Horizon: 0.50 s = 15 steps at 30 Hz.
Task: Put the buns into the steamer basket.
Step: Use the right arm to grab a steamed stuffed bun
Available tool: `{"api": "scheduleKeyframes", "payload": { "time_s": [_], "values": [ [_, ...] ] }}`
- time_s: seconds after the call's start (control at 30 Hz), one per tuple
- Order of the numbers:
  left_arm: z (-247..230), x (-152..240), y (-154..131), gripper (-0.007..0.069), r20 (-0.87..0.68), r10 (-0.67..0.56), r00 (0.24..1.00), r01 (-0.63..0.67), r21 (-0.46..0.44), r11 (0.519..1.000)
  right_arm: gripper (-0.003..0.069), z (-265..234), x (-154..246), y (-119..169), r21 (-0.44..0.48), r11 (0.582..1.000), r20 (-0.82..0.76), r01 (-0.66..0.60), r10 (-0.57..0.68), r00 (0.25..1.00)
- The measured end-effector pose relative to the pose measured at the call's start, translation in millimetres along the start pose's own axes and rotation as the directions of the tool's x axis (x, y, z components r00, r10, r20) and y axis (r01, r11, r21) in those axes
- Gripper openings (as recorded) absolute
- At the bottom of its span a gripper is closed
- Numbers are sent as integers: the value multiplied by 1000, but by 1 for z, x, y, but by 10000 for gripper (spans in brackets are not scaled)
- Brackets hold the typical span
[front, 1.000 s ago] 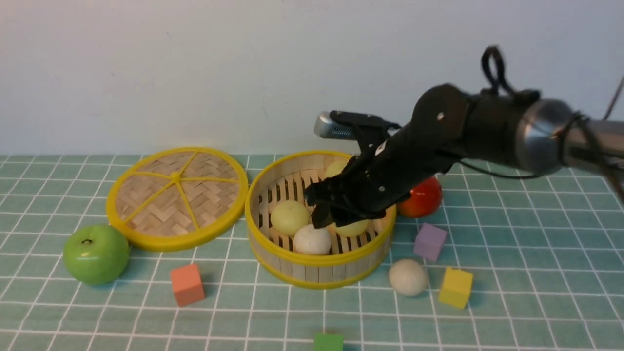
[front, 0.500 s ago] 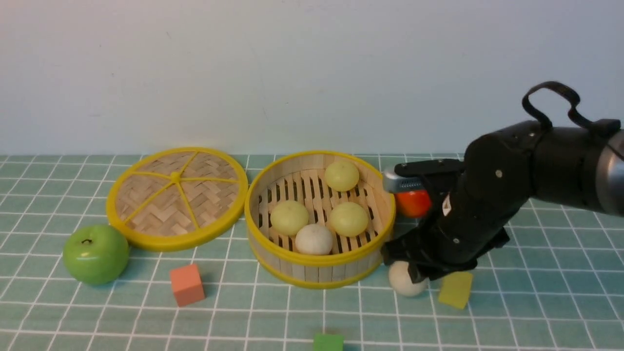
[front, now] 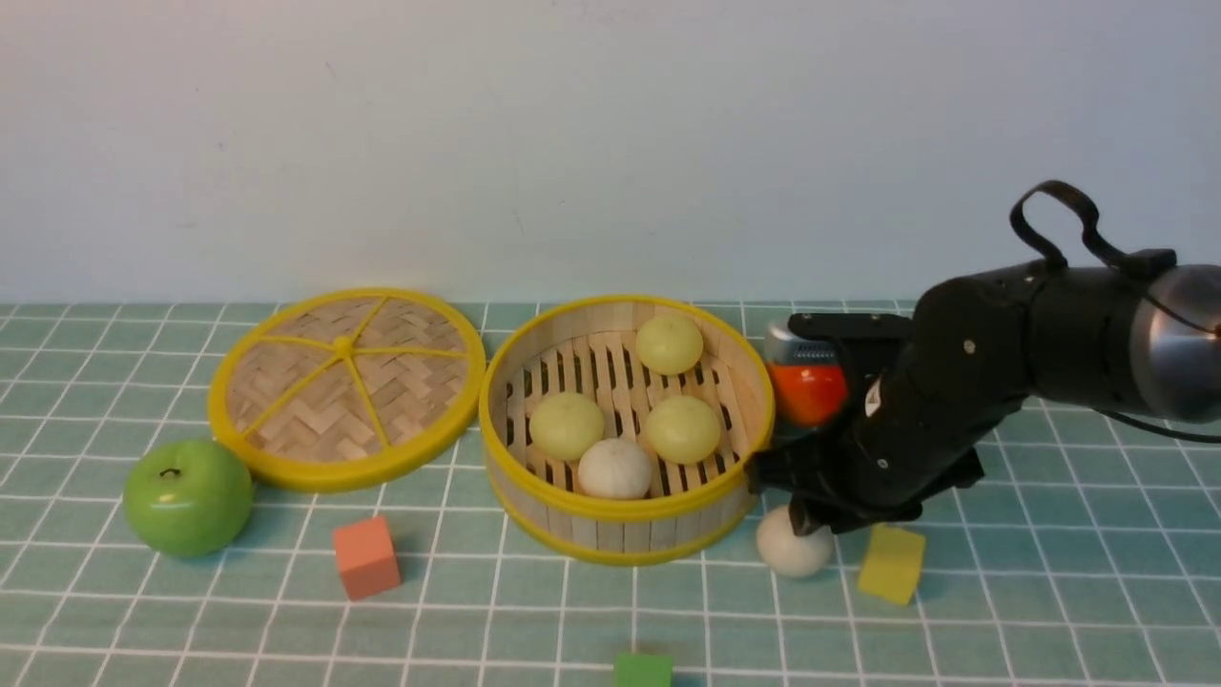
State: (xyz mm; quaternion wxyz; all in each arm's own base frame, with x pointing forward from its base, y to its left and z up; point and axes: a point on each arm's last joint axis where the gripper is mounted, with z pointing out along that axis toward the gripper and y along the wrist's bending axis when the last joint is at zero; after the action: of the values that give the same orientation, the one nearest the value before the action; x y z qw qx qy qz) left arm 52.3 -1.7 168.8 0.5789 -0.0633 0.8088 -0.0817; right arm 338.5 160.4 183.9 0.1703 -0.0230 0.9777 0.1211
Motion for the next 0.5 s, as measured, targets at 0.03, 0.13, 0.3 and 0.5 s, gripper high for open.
{"api": "scheduleKeyframes", "payload": {
  "time_s": [0.03,0.13,0.3,0.5],
  "values": [
    [0,0,0,119,0,0,1000,0,0,1000,249,0,0,0,-1,1000,1,-2,2,1000],
    [0,0,0,123,0,0,1000,0,0,1000,249,0,0,1,-8,1000,-1,-8,8,1000],
    [0,0,0,127,0,0,1000,0,0,1000,249,0,0,2,-24,999,-6,-28,27,1000],
    [0,0,0,131,0,0,1000,0,0,1000,249,-3,-1,4,-38,999,-2,-29,29,1000]
  ]
}}
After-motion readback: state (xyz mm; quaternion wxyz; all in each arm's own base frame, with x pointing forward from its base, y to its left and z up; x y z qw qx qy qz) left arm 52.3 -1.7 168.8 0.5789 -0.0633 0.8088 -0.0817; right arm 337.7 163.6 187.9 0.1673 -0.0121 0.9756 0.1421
